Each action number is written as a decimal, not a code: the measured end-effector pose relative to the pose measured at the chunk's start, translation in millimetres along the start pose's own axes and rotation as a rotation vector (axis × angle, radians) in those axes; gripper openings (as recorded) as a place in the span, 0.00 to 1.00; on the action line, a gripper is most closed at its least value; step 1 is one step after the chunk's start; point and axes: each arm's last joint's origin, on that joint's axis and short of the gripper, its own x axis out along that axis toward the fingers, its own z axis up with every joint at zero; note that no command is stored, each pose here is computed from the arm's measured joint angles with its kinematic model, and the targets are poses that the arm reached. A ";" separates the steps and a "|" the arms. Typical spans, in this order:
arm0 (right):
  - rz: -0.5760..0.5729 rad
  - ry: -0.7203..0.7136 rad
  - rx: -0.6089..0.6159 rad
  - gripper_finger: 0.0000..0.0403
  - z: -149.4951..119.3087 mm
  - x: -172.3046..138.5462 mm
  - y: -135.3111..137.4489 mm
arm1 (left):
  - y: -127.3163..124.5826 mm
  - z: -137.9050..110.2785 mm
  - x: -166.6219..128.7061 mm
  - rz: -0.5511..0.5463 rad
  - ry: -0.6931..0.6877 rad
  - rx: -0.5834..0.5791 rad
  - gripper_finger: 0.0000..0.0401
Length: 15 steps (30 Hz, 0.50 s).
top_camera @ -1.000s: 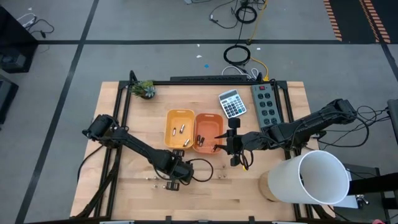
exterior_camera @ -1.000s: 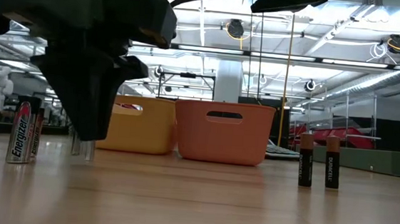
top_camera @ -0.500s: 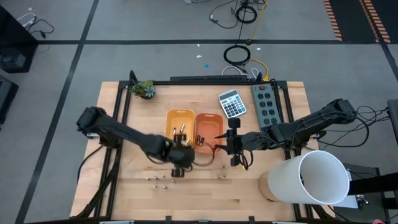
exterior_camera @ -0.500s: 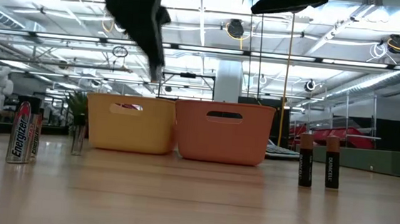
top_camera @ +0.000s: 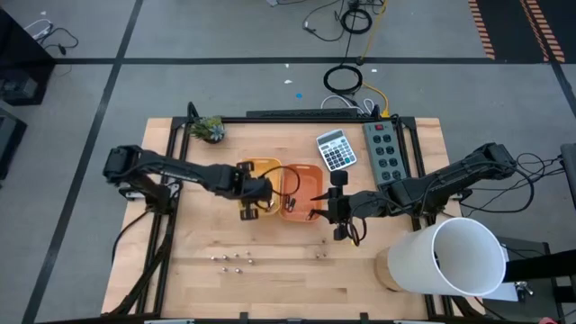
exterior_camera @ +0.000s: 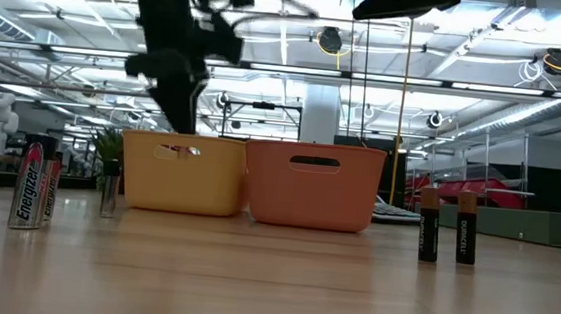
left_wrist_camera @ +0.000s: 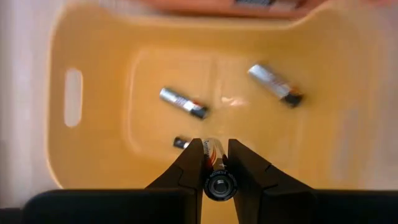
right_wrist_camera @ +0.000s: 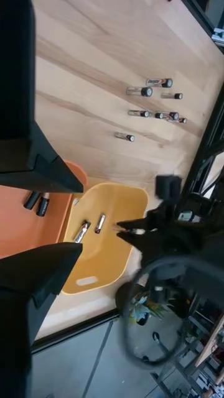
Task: Sort batteries
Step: Put the silver battery into the yellow bin
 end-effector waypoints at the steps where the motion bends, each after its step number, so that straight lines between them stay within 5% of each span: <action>1: 0.000 0.002 -0.001 0.32 -0.2 0.0 0.0 | 2.8 -2.0 4.6 -0.004 0.006 -0.005 0.14; 7: 0.000 0.002 -0.006 0.32 -0.2 0.0 0.0 | 12.9 -1.0 11.5 -0.052 -0.013 -0.047 0.15; 15: 0.000 0.000 -0.005 0.32 0.0 0.0 0.0 | 12.4 0.2 11.0 -0.043 -0.025 -0.052 0.32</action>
